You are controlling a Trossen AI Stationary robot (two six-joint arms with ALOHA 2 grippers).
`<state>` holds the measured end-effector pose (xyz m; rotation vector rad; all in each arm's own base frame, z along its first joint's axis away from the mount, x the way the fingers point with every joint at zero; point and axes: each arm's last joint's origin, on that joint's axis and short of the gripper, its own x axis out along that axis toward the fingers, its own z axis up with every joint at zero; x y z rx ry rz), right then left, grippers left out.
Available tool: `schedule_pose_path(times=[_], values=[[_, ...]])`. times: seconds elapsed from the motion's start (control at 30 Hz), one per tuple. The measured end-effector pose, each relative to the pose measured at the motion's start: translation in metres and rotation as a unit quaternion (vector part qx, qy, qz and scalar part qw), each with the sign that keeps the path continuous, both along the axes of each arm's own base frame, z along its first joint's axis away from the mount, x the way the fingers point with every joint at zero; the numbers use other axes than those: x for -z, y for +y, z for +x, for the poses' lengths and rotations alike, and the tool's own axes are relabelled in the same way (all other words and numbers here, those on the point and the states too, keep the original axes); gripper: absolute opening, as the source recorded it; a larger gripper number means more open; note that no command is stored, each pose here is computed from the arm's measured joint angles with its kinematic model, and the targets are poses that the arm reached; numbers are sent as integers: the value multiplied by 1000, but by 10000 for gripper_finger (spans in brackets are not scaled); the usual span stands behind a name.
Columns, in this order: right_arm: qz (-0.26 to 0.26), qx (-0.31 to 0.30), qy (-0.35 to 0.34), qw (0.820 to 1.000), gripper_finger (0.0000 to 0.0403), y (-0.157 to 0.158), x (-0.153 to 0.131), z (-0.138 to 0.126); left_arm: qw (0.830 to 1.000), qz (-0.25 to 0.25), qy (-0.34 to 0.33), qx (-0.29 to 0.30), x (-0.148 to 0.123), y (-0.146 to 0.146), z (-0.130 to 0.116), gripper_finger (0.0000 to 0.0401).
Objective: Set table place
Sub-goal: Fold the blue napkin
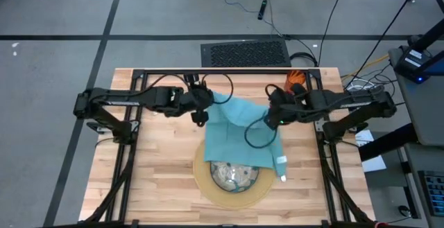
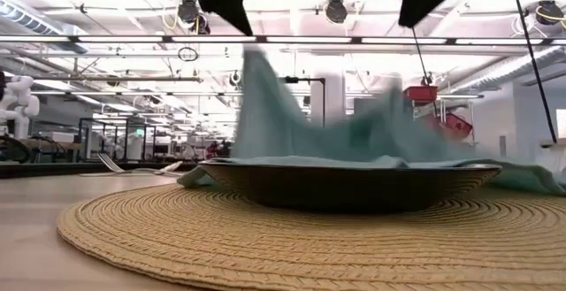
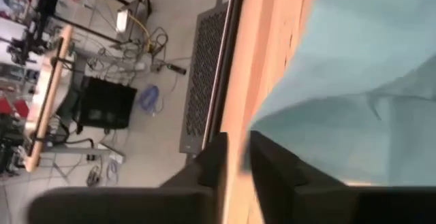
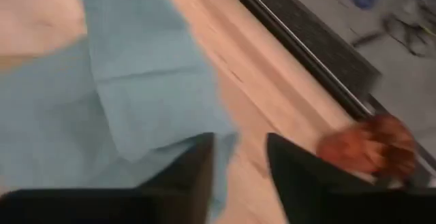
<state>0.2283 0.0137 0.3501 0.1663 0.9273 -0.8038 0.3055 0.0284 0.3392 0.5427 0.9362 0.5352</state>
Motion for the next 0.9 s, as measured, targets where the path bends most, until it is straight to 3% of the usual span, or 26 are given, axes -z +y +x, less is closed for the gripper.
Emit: schedule_pose_path(times=[0.13,0.27,0.33,0.4,0.53,0.73,0.83,0.9], values=[[-23,67,32,997,234,-15,4,-6,1000,-4,-4,-21,7,15,0,137],[-29,83,19,996,280,-15,4,-6,999,-11,-10,-34,7,20,-1,207],[-24,69,11,997,283,-8,4,-5,999,-37,-1,-15,9,19,-2,228],[-13,50,10,999,280,0,4,-5,995,-101,13,21,14,15,-4,237],[11,2,28,1000,260,22,16,-7,961,-255,57,88,24,4,-11,239],[57,-36,45,997,232,61,67,-16,933,-328,101,111,56,-10,-30,239],[97,-69,23,993,222,84,91,-19,912,-373,93,140,73,-25,-41,239],[119,-99,-3,988,216,100,102,-22,909,-378,90,151,84,-38,-47,239]])
